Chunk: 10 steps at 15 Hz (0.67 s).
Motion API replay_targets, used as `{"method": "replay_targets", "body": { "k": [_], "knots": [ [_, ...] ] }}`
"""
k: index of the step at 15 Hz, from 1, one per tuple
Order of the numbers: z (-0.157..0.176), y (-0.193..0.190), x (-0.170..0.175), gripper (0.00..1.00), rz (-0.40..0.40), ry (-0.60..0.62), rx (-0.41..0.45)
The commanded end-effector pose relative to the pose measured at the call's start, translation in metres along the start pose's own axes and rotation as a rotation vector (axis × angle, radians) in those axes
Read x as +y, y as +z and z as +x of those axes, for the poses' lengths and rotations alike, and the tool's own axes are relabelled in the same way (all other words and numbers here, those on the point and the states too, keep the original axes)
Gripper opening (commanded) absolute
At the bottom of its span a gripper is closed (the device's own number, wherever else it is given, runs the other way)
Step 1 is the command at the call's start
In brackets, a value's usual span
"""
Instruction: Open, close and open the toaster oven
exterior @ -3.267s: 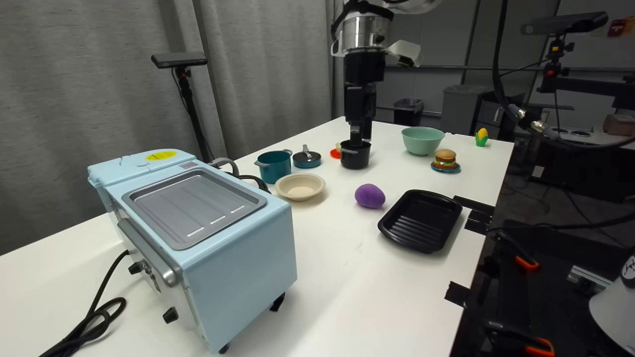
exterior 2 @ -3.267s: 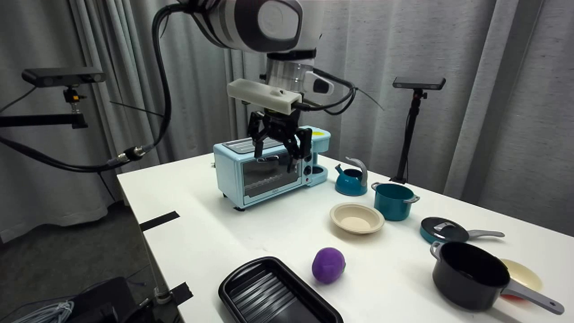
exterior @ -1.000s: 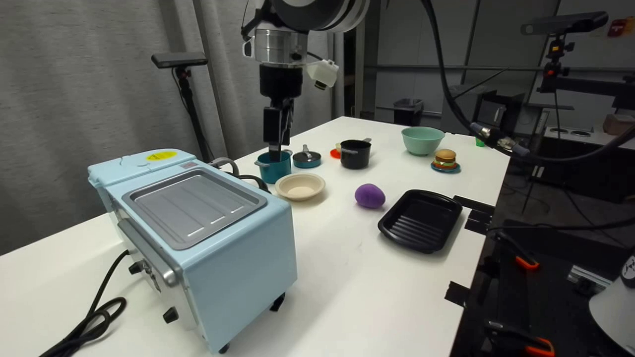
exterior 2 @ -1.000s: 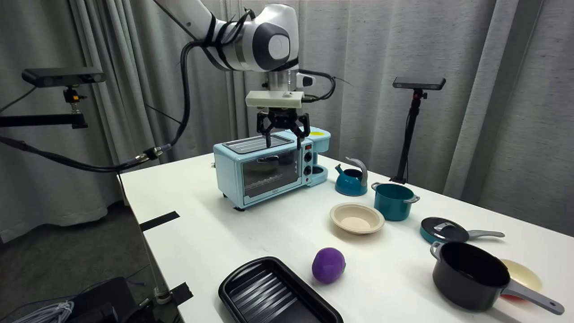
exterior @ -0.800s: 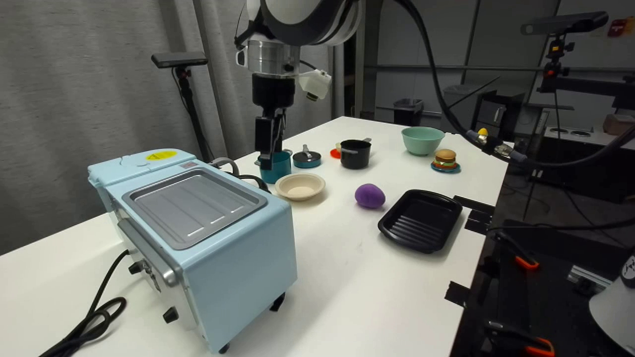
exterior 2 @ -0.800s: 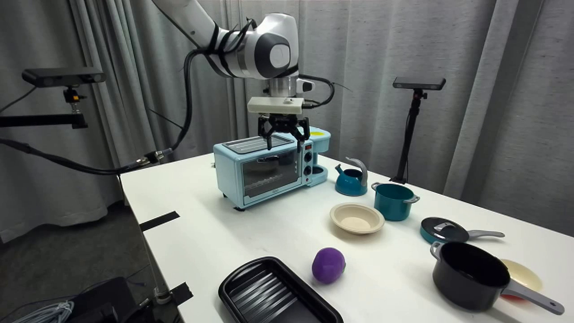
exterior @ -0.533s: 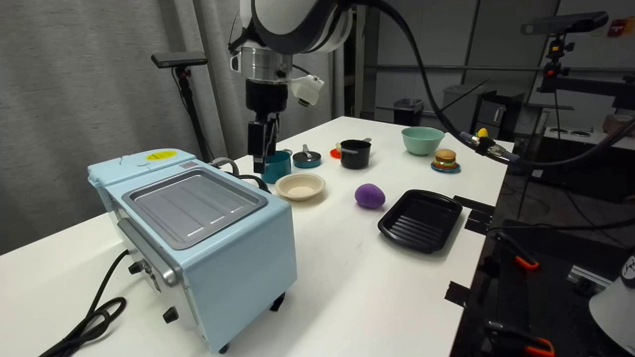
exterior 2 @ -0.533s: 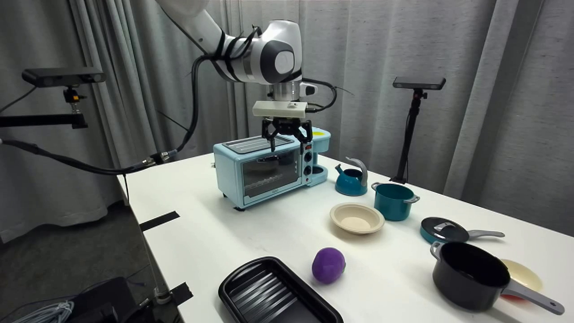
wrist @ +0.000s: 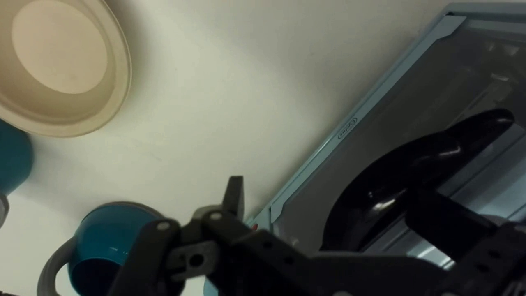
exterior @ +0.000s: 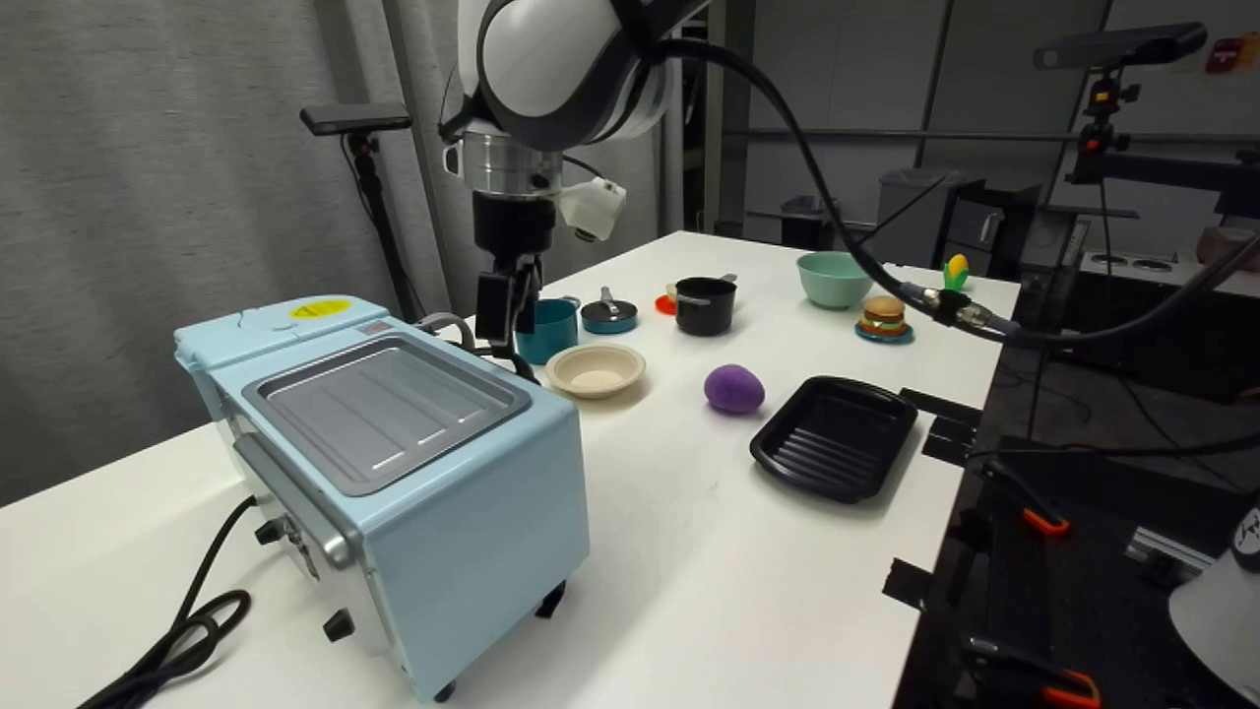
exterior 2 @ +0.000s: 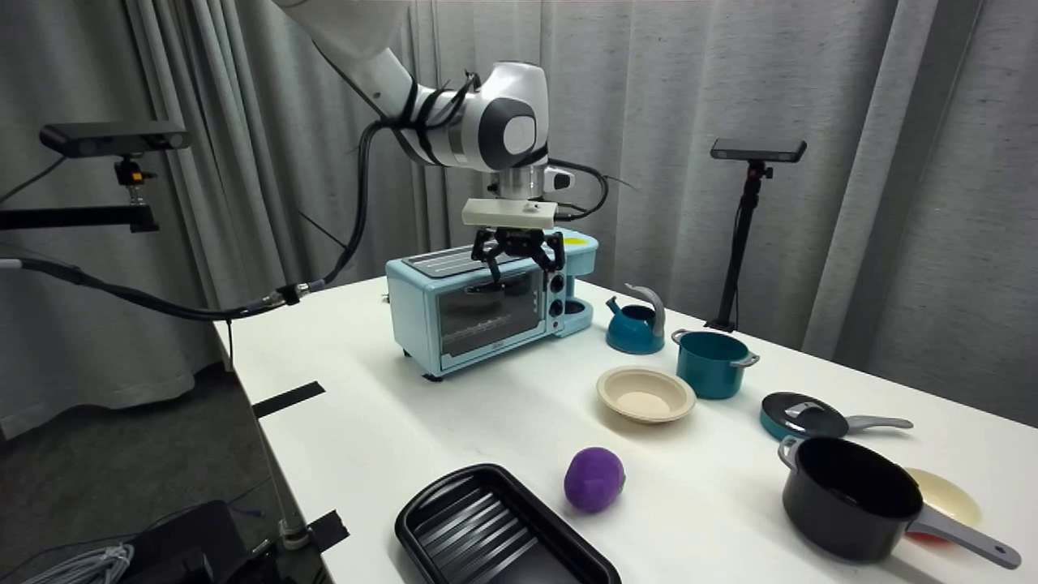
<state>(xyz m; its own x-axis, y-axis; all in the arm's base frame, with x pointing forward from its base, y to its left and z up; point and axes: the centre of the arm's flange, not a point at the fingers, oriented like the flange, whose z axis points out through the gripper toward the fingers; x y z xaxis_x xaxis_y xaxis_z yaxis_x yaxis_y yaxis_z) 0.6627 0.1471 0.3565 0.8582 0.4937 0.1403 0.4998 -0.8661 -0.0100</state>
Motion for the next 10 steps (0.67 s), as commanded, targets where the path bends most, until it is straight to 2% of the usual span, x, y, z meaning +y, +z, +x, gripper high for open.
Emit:
{"method": "replay_targets", "body": {
  "k": [1,10],
  "knots": [
    [0.006,0.016,0.0,1.0,-0.045,-0.016,-0.011],
    [0.003,0.024,-0.001,1.0,-0.087,-0.037,-0.027]
  ]
}}
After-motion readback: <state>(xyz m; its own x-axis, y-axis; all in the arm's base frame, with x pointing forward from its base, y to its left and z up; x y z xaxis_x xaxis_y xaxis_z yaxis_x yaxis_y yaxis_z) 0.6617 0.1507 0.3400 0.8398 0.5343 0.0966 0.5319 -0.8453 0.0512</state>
